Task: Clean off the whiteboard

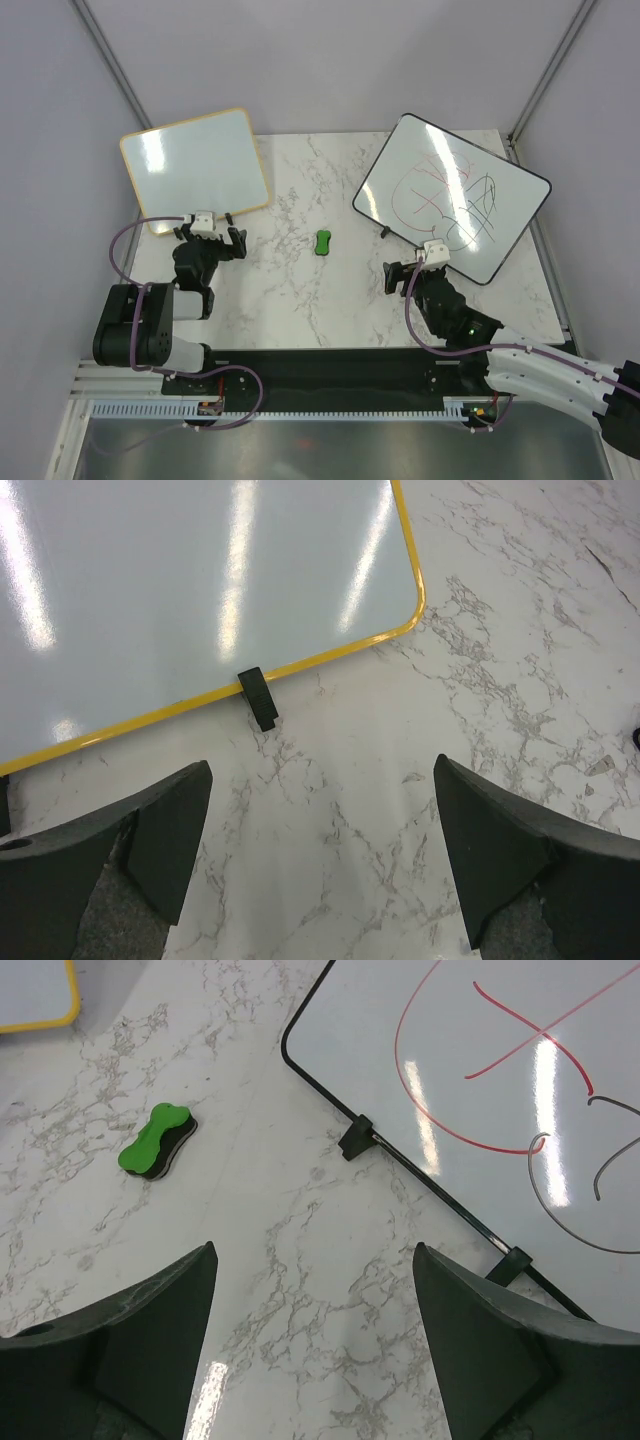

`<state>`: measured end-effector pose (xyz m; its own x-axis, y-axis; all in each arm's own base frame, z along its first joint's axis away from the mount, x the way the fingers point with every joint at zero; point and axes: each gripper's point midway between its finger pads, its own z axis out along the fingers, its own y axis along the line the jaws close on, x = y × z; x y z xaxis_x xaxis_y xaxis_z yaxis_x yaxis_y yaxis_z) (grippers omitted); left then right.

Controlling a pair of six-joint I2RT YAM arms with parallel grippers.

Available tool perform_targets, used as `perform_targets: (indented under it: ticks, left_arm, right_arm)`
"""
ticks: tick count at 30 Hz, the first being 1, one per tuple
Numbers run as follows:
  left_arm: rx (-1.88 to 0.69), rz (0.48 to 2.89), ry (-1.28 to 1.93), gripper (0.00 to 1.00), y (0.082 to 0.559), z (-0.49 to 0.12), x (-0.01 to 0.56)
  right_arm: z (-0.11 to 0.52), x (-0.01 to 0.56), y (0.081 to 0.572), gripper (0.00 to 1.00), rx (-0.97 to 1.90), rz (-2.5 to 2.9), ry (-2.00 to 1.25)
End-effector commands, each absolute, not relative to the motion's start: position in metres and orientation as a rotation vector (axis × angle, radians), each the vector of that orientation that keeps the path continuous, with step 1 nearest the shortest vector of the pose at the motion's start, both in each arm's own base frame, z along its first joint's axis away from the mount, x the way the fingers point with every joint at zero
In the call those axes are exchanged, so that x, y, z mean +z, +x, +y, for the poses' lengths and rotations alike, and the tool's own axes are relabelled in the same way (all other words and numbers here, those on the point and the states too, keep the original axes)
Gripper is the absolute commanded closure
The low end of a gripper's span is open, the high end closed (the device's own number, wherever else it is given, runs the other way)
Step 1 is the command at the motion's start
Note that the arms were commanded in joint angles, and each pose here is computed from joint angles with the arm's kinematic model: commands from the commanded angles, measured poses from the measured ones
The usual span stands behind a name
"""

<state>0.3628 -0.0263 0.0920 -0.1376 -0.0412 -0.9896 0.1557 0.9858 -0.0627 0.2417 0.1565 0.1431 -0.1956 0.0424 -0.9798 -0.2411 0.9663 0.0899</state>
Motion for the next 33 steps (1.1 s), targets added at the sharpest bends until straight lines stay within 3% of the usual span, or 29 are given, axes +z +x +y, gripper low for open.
perform_targets:
  ticks: [1,13,16,18,19,20,22,26,29,30,33]
  left_arm:
    - [-0.124,1.651,0.107,0.01,0.371,-0.022,0.106]
    - [-0.135,1.647,0.118,0.01,0.370,-0.024,0.107]
    - [-0.227,1.705,0.264,0.01,0.363,-0.046,0.110]
    - [-0.227,1.590,0.315,0.01,0.387,-0.052,0.176]
    - [-0.344,1.781,0.324,0.01,0.375,-0.064,0.142]
    - [-0.372,1.754,0.345,0.01,0.389,-0.069,0.170]
    - [-0.525,1.865,0.389,0.01,0.382,-0.087,0.157]
    - [-0.704,1.949,0.432,0.02,0.378,-0.107,0.168]
    - [-0.788,2.062,0.431,0.10,0.369,-0.114,0.164]
    - [-0.796,2.093,0.457,0.17,0.365,-0.124,0.162]
    - [-0.820,2.113,0.545,0.19,0.355,-0.153,0.164]
  right_arm:
    - [0.156,0.155,0.246,0.13,0.260,1.717,-0.120]
    - [0.158,0.156,0.248,0.13,0.252,1.724,-0.125]
    - [0.164,0.160,0.250,0.13,0.250,1.744,-0.140]
    - [0.175,0.165,0.252,0.12,0.269,1.772,-0.161]
    - [0.179,0.166,0.253,0.09,0.278,1.782,-0.160]
    - [0.187,0.169,0.257,0.07,0.290,1.798,-0.146]
    - [0.196,0.172,0.264,0.02,0.290,1.821,-0.128]
    - [0.235,0.172,0.287,0.02,0.240,1.972,-0.129]
    - [0.245,0.171,0.302,0.02,0.138,2.048,-0.087]
    - [0.243,0.174,0.306,0.02,0.111,2.040,-0.044]
    - [0.237,0.180,0.314,0.03,0.095,2.034,0.053]
